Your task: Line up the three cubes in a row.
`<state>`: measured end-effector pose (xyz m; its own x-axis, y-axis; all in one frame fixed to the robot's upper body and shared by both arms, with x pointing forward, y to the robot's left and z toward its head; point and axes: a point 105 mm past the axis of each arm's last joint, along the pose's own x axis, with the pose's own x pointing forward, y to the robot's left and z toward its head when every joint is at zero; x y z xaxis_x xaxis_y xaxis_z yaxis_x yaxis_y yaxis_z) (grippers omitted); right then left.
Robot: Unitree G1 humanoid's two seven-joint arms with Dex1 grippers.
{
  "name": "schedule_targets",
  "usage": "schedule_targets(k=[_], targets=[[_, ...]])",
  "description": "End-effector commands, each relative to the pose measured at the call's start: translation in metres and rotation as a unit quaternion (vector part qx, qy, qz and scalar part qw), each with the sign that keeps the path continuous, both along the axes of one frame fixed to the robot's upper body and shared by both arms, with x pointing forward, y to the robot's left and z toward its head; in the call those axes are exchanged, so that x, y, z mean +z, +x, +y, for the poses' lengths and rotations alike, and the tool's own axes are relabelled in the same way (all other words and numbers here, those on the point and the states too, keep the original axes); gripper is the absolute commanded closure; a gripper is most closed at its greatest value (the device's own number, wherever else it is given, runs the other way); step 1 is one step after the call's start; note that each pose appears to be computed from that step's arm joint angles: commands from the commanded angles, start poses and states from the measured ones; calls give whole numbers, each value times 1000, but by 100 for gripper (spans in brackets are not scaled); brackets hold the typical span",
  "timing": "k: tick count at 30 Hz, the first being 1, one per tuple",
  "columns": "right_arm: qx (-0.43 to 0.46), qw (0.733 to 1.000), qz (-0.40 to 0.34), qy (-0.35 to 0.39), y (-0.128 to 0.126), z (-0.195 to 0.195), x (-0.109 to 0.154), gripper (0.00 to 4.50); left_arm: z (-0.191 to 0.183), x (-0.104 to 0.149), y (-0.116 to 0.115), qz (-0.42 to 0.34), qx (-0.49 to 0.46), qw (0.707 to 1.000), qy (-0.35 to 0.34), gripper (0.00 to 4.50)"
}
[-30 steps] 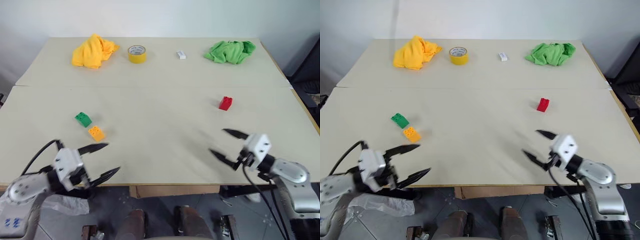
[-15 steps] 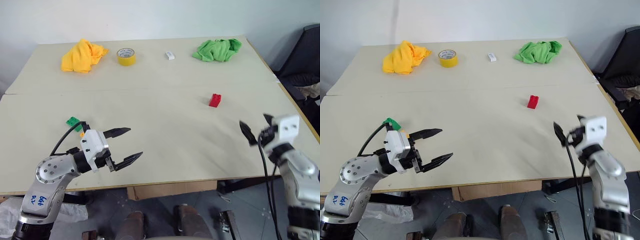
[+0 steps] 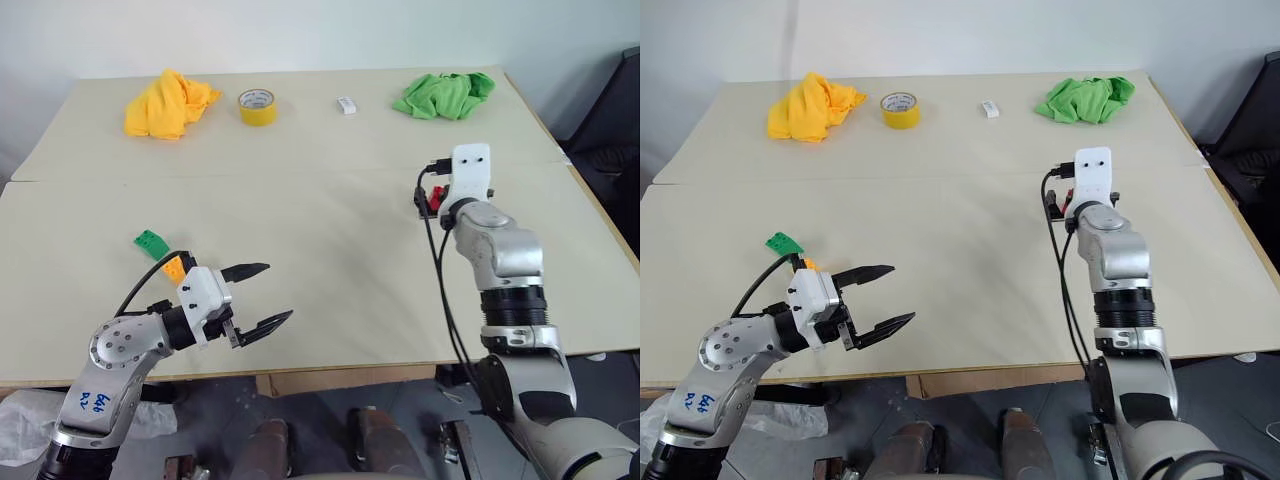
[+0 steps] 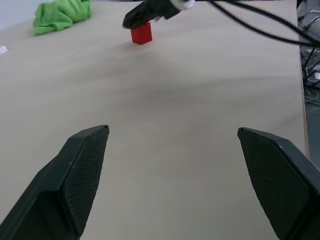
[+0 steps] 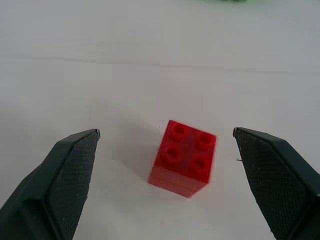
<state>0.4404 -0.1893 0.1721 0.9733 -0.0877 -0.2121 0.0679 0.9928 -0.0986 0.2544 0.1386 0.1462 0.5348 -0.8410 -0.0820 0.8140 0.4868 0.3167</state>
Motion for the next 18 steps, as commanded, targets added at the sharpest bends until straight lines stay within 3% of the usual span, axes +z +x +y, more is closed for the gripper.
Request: schedule_targets(k=[1,6,9,16,18], targets=[[-30,999,-27,8,9,-7,7,0,-3,12,0,-32,-2,999,4,15],[-69,997,-28,19,18,-18,3,0,-3,12,0,-33,-1,999,3,15],[-66,996,-38,40,21,-16,5,60,-3,12,0,-33,2,999,3,0],[-21,996,-32,75,20,0,6,288,-1,12,1,-36,5,999,6,0],[32,995,-47,84,19,13,24,300,2,13,2,-37,10,999,8,0]])
